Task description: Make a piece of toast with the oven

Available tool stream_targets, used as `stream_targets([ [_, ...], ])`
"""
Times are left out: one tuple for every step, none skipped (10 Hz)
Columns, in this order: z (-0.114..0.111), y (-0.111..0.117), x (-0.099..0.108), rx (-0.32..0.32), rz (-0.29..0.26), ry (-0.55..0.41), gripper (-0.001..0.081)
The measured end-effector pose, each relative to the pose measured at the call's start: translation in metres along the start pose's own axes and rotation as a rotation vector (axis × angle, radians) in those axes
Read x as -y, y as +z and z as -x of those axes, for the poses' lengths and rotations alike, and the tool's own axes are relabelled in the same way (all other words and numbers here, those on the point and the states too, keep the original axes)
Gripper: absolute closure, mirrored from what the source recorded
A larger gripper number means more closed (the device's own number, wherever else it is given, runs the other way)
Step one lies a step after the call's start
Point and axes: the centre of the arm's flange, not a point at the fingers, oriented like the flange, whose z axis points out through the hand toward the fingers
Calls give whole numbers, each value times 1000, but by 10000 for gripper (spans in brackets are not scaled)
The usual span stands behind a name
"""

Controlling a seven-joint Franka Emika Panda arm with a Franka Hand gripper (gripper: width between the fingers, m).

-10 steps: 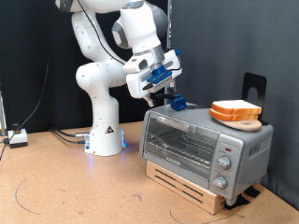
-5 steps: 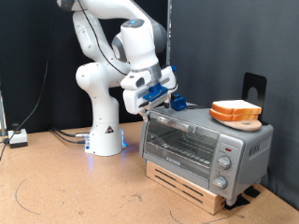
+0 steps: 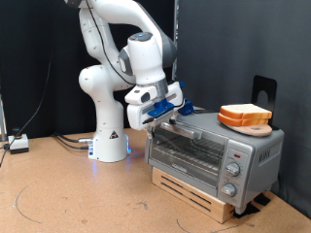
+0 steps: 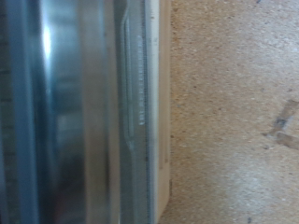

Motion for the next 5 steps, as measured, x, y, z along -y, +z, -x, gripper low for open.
stream_targets([
  [-7,-1,-8,-13,6,16,2],
  [-15,-2,-17,-27,12,29,2],
  [-23,-3,-25,-40,17,32,2],
  [-30,-2,-33,-54,24,31,2],
  [-37,0,-41,-67,35,36,2],
])
